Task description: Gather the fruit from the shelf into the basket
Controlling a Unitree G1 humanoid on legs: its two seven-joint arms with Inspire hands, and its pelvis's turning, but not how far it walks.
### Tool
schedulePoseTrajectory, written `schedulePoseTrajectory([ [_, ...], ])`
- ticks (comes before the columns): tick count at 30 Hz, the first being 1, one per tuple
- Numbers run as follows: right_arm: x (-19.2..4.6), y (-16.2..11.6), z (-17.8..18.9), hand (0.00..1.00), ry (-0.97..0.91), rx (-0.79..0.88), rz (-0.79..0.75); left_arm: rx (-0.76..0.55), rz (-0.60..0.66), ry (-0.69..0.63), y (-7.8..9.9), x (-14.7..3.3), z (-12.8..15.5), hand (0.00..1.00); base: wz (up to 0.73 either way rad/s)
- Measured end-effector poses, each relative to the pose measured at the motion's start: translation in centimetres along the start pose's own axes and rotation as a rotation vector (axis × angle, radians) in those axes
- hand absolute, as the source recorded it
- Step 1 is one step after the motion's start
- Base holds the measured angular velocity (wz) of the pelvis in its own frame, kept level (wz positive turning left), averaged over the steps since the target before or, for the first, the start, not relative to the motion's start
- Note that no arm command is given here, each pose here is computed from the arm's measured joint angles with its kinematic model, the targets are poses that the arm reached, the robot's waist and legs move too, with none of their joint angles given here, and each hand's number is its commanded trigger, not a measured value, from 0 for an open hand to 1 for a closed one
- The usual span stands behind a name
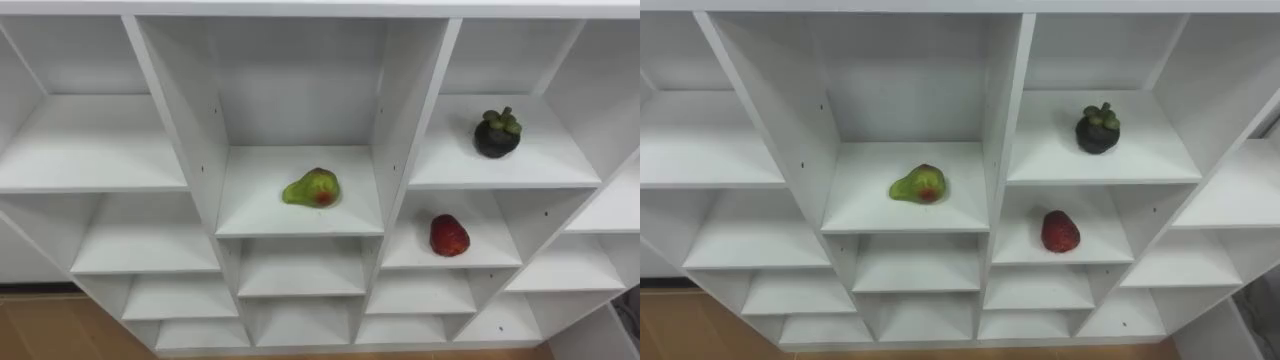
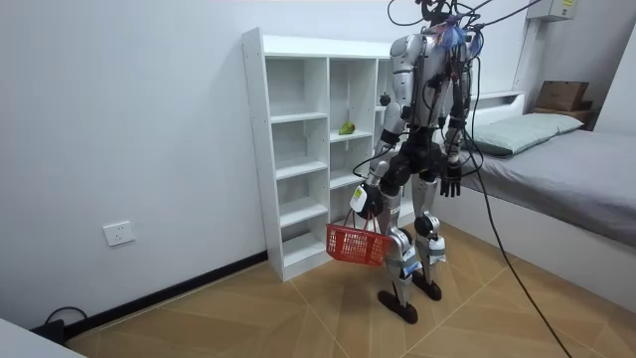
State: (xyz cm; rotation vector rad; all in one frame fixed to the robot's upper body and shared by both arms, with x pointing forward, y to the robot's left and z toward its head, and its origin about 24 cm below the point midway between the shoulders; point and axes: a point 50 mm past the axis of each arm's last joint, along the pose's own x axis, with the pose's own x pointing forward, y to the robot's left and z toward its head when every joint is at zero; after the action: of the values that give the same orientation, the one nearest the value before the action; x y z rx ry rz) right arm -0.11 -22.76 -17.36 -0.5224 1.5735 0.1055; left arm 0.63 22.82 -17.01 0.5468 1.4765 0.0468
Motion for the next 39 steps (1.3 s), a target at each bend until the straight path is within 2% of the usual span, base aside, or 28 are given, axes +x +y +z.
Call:
schedulePoseTrajectory([
  [30,0.0,0.0,0.2,0.00,-0.011,-0.005,0.005,0.002,-0.020,-0.014,0.0,0.0,0.3,1.00,0.00],
  [39,0.0,-0.7,1.6,0.00,-0.076,0.046,-0.034,0.033,-0.032,-0.027,-0.4,-0.1,-0.1,1.00,0.00],
])
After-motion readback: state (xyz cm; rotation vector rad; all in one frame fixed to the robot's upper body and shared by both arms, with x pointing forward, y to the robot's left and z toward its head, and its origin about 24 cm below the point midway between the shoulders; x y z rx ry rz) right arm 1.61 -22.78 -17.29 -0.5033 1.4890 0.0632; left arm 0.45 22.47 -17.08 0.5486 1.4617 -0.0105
